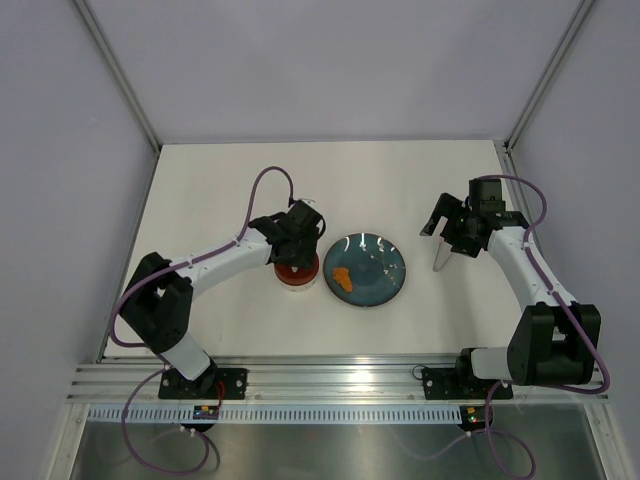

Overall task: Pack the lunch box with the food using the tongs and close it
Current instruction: Close the box lid on the packing box.

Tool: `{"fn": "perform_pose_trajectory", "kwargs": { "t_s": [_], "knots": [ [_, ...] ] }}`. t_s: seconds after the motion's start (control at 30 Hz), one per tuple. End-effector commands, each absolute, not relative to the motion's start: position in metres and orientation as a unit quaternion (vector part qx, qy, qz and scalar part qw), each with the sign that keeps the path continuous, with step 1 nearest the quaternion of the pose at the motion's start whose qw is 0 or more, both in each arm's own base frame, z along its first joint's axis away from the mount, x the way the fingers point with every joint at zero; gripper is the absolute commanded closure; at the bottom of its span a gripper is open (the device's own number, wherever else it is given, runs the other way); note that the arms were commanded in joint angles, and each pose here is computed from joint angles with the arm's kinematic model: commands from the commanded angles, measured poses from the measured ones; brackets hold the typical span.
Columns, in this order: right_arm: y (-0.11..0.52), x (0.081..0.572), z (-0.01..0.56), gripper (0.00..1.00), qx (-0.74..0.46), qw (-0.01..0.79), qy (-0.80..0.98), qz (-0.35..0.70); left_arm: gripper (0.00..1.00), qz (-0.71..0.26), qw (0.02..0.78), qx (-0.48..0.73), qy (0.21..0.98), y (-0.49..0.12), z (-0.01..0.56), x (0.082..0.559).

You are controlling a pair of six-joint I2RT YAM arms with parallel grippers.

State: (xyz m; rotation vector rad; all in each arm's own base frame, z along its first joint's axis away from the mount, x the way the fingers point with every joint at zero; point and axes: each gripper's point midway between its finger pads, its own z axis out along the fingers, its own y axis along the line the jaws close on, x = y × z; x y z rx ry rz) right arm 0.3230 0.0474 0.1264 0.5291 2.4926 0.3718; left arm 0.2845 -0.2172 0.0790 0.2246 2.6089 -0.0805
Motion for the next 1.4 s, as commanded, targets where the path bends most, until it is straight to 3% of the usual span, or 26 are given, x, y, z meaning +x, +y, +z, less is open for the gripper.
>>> {"fn": "perform_pose_trajectory", "kwargs": {
  "t_s": [0.0, 0.2, 0.53, 0.63, 0.67, 0.8, 1.37],
  "knots": [
    [0.048, 0.323, 0.132, 0.01, 0.194, 0.290, 0.927, 0.140, 0.41, -0.033, 0.246, 0.073, 0.966, -0.212, 0.074, 0.276],
    [0.048, 0.323, 0.132, 0.01, 0.195, 0.290, 0.927, 0.140, 0.34, -0.030, 0.254, 0.072, 0.964, -0.211, 0.084, 0.279],
    [0.049, 0.325, 0.135, 0.01, 0.194, 0.292, 0.926, 0.144, 0.32, -0.033, 0.304, 0.066, 0.950, -0.206, 0.134, 0.289],
    [0.050, 0.325, 0.134, 0.01, 0.192, 0.291, 0.926, 0.146, 0.40, -0.035, 0.311, 0.066, 0.947, -0.206, 0.139, 0.290],
    [0.050, 0.326, 0.134, 0.01, 0.194, 0.290, 0.926, 0.147, 0.58, -0.036, 0.311, 0.067, 0.947, -0.206, 0.138, 0.290],
    [0.052, 0.326, 0.135, 0.01, 0.192, 0.291, 0.925, 0.150, 1.00, -0.033, 0.301, 0.066, 0.951, -0.206, 0.130, 0.289],
    [0.051, 0.327, 0.133, 0.01, 0.190, 0.289, 0.926, 0.150, 1.00, -0.040, 0.287, 0.044, 0.956, -0.199, 0.119, 0.294]
  ]
}}
